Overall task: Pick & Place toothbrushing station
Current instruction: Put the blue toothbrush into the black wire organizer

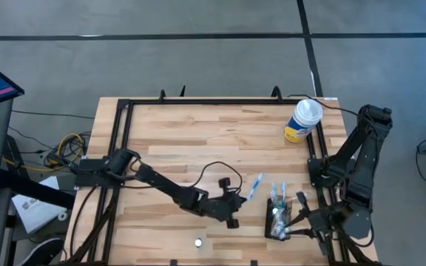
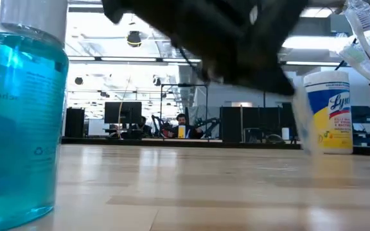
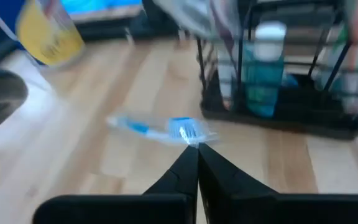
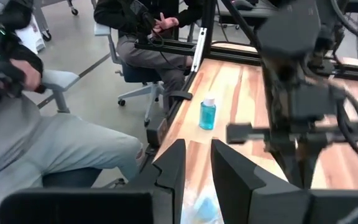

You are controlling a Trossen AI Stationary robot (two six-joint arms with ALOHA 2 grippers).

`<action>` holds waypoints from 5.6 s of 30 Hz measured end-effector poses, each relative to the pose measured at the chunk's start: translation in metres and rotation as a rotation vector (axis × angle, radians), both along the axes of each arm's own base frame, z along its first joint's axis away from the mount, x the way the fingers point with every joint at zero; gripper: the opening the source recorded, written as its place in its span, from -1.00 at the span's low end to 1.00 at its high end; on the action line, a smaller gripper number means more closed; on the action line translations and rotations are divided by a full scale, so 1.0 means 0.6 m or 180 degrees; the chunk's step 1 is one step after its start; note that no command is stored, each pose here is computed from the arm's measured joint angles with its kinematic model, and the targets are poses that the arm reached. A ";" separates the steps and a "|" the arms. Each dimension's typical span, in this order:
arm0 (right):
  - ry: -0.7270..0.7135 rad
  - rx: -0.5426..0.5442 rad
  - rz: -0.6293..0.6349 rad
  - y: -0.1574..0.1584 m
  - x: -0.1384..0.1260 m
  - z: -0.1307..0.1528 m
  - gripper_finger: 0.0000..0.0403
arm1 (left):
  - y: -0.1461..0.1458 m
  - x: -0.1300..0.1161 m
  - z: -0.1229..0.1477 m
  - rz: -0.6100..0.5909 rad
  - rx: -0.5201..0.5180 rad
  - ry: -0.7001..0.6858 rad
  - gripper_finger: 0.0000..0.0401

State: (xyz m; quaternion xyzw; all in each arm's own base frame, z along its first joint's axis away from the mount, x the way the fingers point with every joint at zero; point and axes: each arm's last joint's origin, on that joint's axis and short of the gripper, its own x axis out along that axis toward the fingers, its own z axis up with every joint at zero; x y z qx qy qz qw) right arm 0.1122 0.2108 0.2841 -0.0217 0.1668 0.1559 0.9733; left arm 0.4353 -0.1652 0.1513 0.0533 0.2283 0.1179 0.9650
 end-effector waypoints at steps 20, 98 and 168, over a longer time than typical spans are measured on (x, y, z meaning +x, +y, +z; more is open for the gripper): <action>-0.0160 -0.0353 -0.0317 -0.030 0.051 0.004 -0.67 | 0.001 -0.060 0.191 -0.0262 0.0334 -0.0685 -1.00; -0.0609 -0.0766 -0.0504 -0.105 0.180 0.017 -0.80 | 0.023 -0.067 0.269 -0.0745 0.0166 -0.1383 -1.00; -0.0322 0.0255 -0.0560 -0.097 -0.083 0.051 -0.98 | -0.010 -0.100 0.294 -0.0953 0.0251 -0.1378 -0.67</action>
